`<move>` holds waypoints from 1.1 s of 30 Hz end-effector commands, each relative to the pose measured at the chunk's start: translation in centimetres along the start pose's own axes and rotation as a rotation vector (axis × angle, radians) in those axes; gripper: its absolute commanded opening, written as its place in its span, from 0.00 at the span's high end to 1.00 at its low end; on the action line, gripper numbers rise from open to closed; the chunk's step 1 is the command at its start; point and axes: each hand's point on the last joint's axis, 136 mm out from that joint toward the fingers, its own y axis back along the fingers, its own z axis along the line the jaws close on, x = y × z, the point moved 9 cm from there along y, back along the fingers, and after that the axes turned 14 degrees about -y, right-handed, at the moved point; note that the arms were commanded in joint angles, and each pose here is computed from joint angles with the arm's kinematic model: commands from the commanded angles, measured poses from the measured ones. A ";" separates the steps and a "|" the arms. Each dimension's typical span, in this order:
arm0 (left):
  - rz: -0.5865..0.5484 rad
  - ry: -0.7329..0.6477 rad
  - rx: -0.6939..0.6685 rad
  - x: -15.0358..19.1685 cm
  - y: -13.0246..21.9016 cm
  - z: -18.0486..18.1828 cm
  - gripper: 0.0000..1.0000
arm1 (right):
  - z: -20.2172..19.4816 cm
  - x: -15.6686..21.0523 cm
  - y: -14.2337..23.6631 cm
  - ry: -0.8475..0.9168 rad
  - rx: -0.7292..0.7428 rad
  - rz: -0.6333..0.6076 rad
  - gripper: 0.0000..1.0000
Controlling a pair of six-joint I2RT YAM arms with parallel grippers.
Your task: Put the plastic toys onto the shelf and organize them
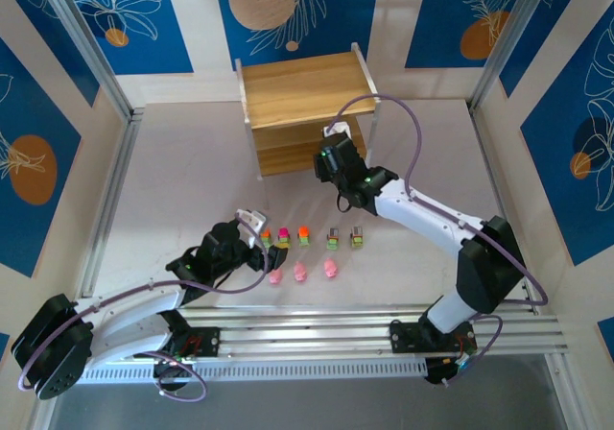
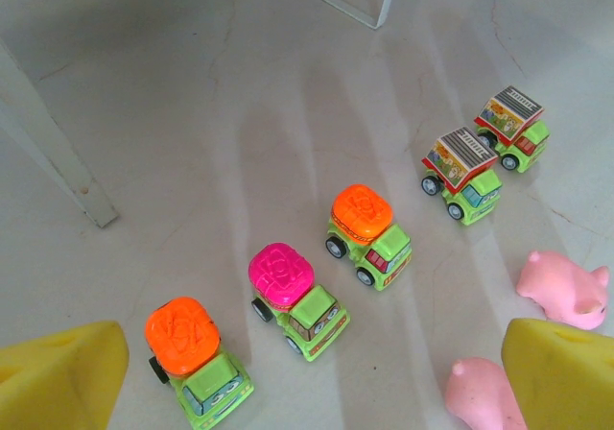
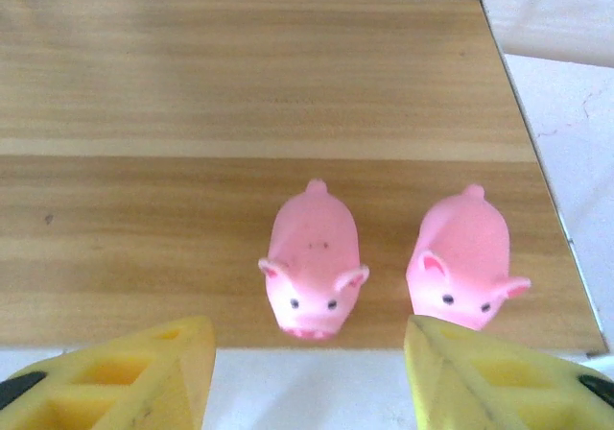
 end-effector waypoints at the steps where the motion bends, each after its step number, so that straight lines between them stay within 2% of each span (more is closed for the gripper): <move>1: -0.029 -0.008 -0.031 -1.1 0.1 0.5 0.00 | -0.1 -0.1 1.8 -0.015 -0.020 -0.036 0.45; 23: 0.017 0.005 -0.042 -0.9 -0.7 0.6 0.00 | 0.2 8.1 7.8 -0.016 -0.032 0.075 0.46; 33: 0.110 0.004 -0.031 -0.4 -2.2 0.6 0.00 | -0.2 12.9 9.6 0.022 -0.025 0.152 0.46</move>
